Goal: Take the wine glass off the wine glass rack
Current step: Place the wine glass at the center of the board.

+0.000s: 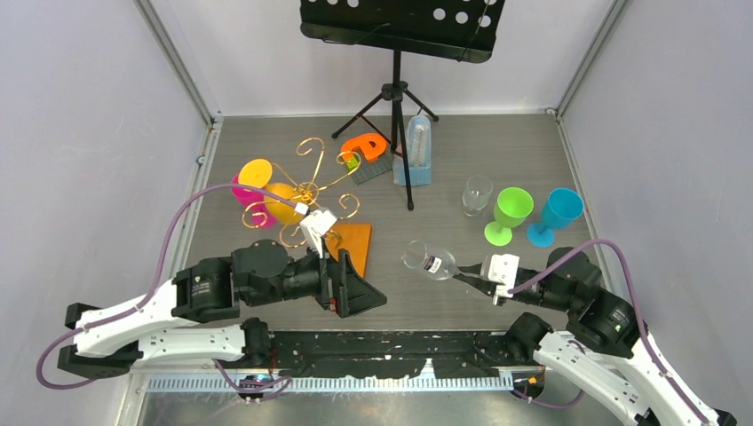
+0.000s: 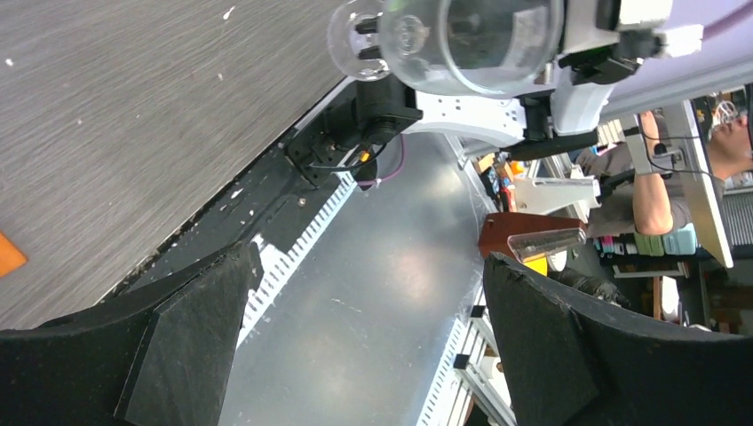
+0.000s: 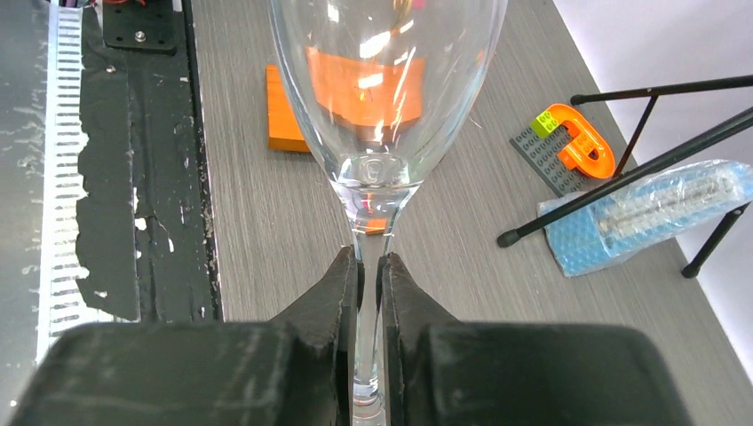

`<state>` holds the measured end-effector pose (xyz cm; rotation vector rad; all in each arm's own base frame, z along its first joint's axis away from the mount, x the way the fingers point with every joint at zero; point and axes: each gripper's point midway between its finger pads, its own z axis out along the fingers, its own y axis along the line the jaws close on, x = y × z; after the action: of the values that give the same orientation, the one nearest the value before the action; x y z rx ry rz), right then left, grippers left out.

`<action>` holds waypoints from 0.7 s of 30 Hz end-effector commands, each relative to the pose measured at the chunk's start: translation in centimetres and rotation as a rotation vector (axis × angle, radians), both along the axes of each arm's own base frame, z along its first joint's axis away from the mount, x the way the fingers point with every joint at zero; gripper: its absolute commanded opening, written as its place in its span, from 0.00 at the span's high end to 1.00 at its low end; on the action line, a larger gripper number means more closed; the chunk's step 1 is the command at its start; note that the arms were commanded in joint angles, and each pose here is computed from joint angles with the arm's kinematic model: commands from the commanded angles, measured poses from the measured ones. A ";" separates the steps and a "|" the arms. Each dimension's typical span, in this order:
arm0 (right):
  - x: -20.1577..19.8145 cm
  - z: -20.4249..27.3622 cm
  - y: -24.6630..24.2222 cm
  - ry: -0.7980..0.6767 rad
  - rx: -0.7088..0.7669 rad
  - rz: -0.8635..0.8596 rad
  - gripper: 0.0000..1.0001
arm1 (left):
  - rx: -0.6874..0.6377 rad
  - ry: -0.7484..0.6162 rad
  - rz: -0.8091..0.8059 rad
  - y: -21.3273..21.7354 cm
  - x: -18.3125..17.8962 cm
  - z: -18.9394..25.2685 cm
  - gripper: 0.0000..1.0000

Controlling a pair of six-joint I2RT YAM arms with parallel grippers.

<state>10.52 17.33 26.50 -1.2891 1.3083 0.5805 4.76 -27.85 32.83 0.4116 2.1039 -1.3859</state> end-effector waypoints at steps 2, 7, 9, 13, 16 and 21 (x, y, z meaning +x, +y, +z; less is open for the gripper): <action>0.0 2.5 0.6 -0.118 0.040 0.049 0.94 | -0.009 0.045 0.042 -0.7 0.6 -0.4 0.02; 0.2 2.4 0.5 -0.111 0.044 0.034 0.94 | 0.022 0.041 0.017 -1.4 0.5 -0.8 0.03; 0.1 2.3 0.5 -0.104 0.048 0.033 0.94 | 0.028 0.041 0.013 -1.6 0.4 -0.9 0.03; 0.0 2.0 0.4 -0.098 0.044 0.035 0.94 | 0.028 0.037 0.008 -1.8 0.4 -0.8 0.03; 0.2 1.6 0.1 -0.101 0.032 0.017 0.94 | 0.017 0.037 -0.006 -2.3 0.3 -0.4 0.03; 0.4 1.1 -0.2 -0.099 0.021 0.000 0.94 | 0.017 0.045 -0.052 -3.4 -0.3 0.2 0.04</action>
<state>10.53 17.21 25.72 -1.3229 1.2901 0.5554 4.76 -30.01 29.88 0.4287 2.2327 -1.3233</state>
